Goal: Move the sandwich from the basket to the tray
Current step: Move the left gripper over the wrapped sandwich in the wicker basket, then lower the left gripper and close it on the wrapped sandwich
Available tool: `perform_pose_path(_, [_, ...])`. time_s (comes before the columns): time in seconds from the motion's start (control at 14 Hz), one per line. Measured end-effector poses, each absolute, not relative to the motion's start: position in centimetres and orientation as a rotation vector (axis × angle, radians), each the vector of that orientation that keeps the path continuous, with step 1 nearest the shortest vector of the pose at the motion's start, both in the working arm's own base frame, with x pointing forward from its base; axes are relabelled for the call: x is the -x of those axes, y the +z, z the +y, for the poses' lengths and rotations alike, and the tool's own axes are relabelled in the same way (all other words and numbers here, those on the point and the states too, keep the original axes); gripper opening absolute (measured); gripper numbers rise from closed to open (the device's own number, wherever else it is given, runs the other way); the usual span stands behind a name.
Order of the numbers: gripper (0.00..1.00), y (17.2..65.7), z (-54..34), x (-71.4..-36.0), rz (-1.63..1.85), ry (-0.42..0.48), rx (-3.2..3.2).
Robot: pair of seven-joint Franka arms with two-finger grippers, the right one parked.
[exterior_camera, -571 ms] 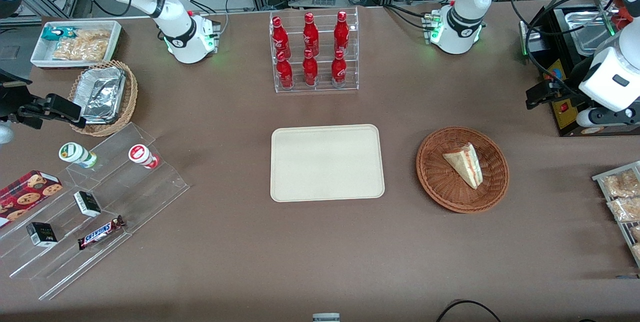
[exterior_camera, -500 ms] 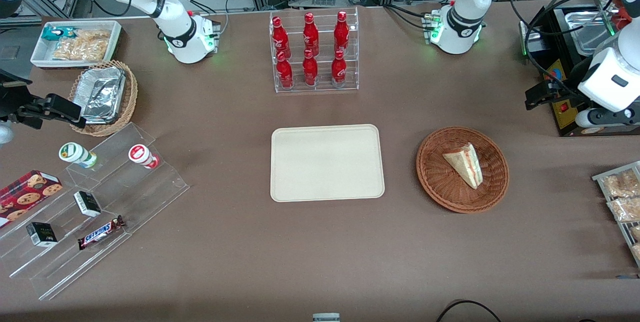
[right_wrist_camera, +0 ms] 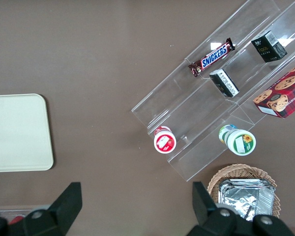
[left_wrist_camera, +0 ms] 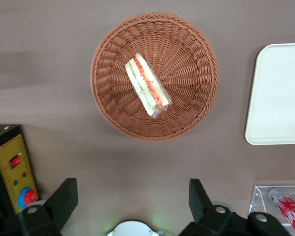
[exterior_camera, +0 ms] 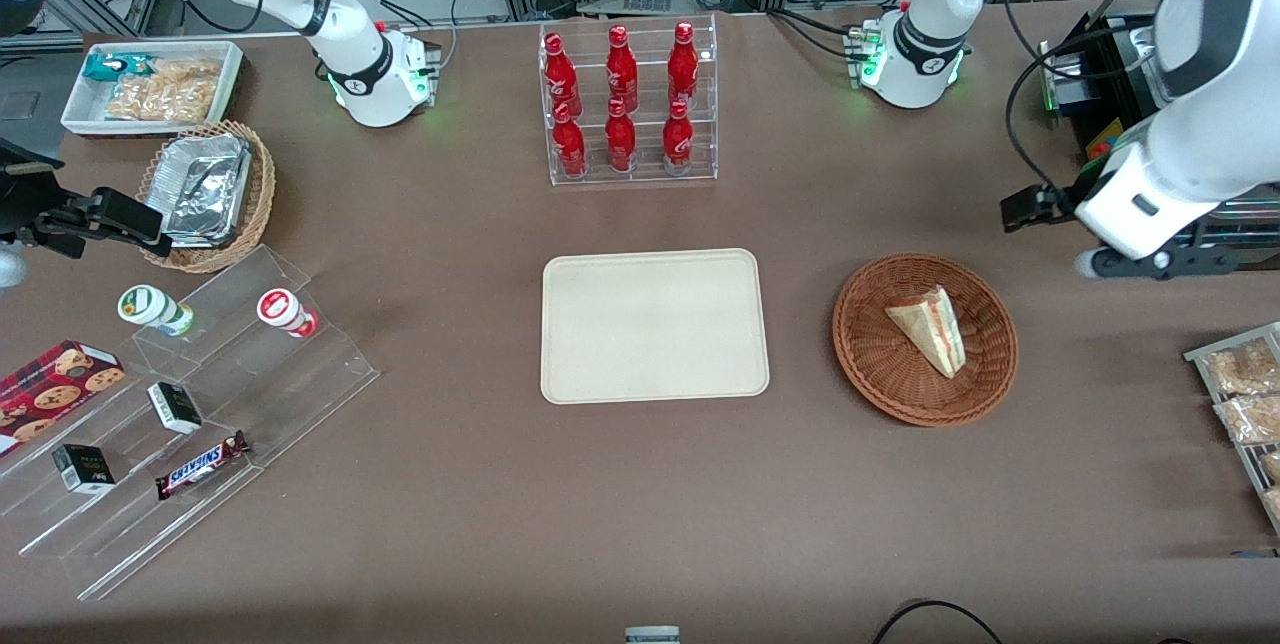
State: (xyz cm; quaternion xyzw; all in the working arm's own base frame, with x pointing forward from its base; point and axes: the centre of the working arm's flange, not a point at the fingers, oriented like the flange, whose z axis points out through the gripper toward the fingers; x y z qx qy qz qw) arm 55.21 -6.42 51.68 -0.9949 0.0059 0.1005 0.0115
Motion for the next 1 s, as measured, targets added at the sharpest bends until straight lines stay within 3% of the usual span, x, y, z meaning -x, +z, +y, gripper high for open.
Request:
perform_pose_path(0.36, [1.00,41.2,-7.9,-54.3,0.062,0.282,3.105])
perform_pose_path(0.57, [1.00,37.0,-7.6,-53.3,0.027,0.201,3.117])
perform_pose_path(1.0, [1.00,32.0,-7.5,-52.4,-0.542,0.065,3.079])
